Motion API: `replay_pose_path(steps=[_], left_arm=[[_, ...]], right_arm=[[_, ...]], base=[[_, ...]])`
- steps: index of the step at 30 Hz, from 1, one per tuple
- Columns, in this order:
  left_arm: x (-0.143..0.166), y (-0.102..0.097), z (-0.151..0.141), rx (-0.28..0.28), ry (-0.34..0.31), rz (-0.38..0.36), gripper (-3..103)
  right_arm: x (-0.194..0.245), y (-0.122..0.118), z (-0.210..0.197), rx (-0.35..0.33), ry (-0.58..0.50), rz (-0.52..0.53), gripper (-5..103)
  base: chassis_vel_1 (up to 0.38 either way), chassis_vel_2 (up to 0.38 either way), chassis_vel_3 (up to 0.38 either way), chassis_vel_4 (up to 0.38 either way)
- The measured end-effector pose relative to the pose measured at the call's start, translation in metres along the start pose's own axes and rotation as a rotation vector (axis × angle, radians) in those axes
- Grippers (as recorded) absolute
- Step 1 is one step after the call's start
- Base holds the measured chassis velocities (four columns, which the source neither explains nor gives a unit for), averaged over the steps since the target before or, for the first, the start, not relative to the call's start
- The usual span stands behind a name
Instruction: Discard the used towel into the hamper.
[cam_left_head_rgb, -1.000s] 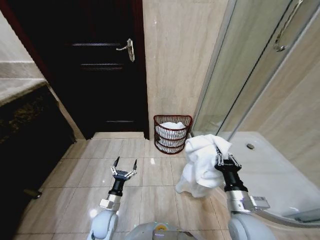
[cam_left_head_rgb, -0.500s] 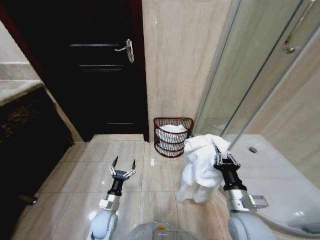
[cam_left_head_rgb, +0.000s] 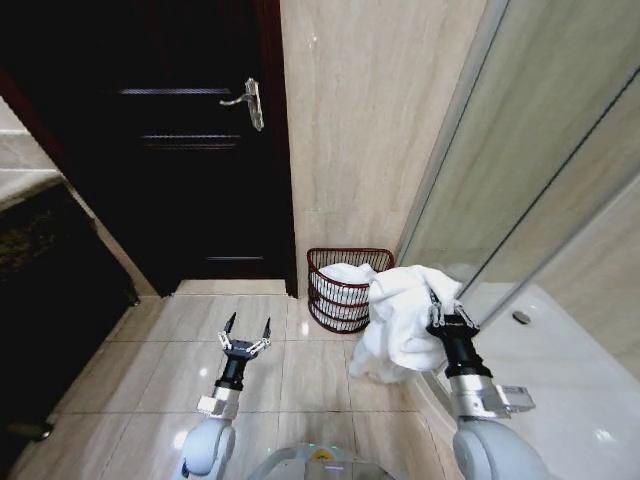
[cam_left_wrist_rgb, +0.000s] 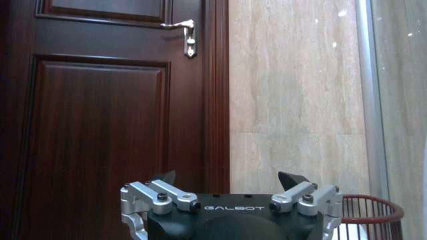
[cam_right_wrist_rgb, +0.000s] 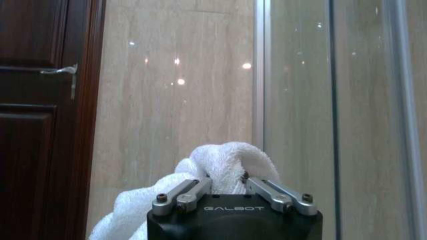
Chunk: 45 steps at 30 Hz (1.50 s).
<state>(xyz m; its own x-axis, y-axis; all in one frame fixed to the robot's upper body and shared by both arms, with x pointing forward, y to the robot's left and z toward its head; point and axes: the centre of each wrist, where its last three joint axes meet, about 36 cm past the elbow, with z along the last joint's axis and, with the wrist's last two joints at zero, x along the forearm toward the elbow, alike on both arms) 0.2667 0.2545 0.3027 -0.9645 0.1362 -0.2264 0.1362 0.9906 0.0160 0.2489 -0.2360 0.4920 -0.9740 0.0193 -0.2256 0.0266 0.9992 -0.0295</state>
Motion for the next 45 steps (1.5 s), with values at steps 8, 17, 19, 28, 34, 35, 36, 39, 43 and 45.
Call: replay_pose_path(steps=[8,17,19,28,34,35,36,39,43,45], left_arm=[[-0.001,0.0,0.0,-0.001,0.012,0.003,100],[-0.003,0.002,-0.002,0.002,0.02,-0.005,100],[-0.001,0.005,-0.002,-0.005,0.025,-0.006,100],[0.008,0.013,0.001,-0.028,0.054,-0.026,100],[0.011,0.019,0.001,-0.045,0.061,-0.038,100],[0.011,0.02,0.001,-0.048,0.062,-0.04,100],[0.012,0.022,0.001,-0.052,0.063,-0.043,100],[0.013,0.025,0.0,-0.056,0.066,-0.051,100],[0.012,0.024,-0.002,-0.048,0.061,-0.076,100],[0.01,0.021,-0.004,-0.042,0.056,-0.079,100]], right_arm=[[-0.009,0.0,0.001,-0.001,-0.011,-0.011,9],[-0.04,-0.004,-0.001,-0.031,-0.021,-0.055,9],[-0.061,-0.007,-0.004,-0.068,-0.02,-0.089,9],[-0.136,-0.011,-0.055,-0.137,-0.156,-0.226,9],[-0.182,-0.018,-0.089,-0.136,-0.217,-0.286,9],[-0.19,-0.02,-0.095,-0.136,-0.229,-0.294,9],[-0.204,-0.023,-0.105,-0.135,-0.247,-0.304,9],[-0.226,-0.026,-0.116,-0.131,-0.267,-0.313,9],[-0.274,-0.029,-0.131,-0.139,-0.279,-0.317,9],[-0.29,-0.028,-0.143,-0.15,-0.292,-0.322,9]], base=[[0.004,-0.008,-0.005,0.005],[0.0,0.0,0.0,0.0],[0.0,0.0,0.0,0.0],[0.0,0.0,0.0,0.0],[0.0,0.0,0.0,0.0],[0.0,0.0,0.0,0.0],[0.0,0.0,0.0,0.0],[0.0,0.0,0.0,0.0],[0.0,0.0,0.0,0.0],[0.0,0.0,0.0,0.0]])
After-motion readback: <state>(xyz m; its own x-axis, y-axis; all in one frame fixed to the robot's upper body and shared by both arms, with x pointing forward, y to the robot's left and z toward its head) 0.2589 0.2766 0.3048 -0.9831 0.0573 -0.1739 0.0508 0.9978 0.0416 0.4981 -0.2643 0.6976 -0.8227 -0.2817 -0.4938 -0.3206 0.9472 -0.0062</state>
